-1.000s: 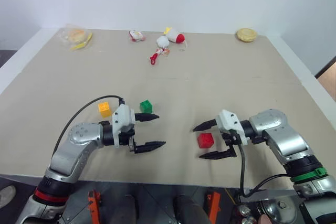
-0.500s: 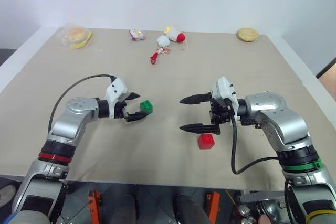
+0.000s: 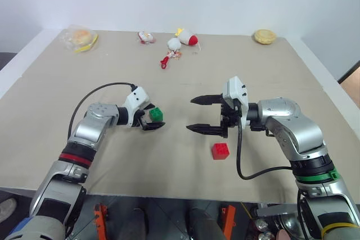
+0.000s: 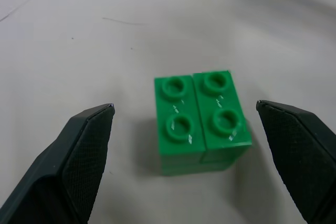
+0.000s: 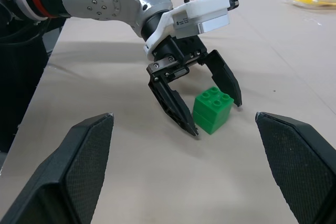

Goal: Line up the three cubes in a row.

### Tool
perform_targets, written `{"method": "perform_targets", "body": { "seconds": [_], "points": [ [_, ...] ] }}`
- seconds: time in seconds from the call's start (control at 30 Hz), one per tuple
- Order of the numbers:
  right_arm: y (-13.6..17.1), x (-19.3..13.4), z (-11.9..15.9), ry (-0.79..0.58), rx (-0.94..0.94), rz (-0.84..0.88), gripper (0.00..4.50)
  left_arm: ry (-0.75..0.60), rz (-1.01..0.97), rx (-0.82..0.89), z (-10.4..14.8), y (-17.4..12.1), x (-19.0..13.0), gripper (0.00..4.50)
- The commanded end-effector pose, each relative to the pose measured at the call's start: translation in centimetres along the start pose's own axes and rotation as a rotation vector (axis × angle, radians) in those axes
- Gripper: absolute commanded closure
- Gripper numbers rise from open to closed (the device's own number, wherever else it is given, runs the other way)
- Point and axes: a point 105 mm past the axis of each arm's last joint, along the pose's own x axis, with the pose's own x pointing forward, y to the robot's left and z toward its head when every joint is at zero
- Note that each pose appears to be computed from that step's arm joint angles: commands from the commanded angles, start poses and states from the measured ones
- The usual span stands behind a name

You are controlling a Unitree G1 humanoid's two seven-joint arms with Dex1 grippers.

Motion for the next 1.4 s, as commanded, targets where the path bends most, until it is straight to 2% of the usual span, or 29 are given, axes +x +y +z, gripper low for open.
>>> {"method": "perform_targets", "body": {
  "seconds": [0.03, 0.27, 0.47, 0.6, 0.83, 1.03, 1.4],
  "points": [
    [-0.4, -0.6, 1.5, -0.044, -0.038, -0.027, 0.00, -0.018, 0.017, 0.034, 1.3, 0.5, 0.0, 0.84],
    [-0.8, -0.8, 1.4, -0.051, -0.036, -0.053, 0.00, -0.031, -0.014, 0.051, 1.6, -0.1, -0.2, 3.15],
    [-0.7, -1.9, 1.1, -0.048, -0.016, -0.070, 0.00, -0.112, -0.214, 0.137, 3.2, -3.9, -0.4, 3.14],
    [0.6, -4.5, -1.0, 0.042, 0.047, -0.085, 0.00, -0.082, -0.379, 0.221, 2.6, -7.8, 0.3, 3.14],
    [3.0, -6.9, -2.8, 0.122, 0.091, -0.083, 0.00, -0.076, -0.516, 0.262, 2.8, -11.1, 1.3, 3.14],
    [3.6, -7.0, -2.6, 0.122, 0.093, -0.089, 0.00, -0.055, -0.554, 0.273, 2.6, -11.7, 1.6, 3.14],
    [3.5, -6.6, -2.1, 0.109, 0.081, -0.091, 0.00, -0.011, -0.488, 0.258, 2.0, -10.8, 2.6, 3.14]
  ]
}}
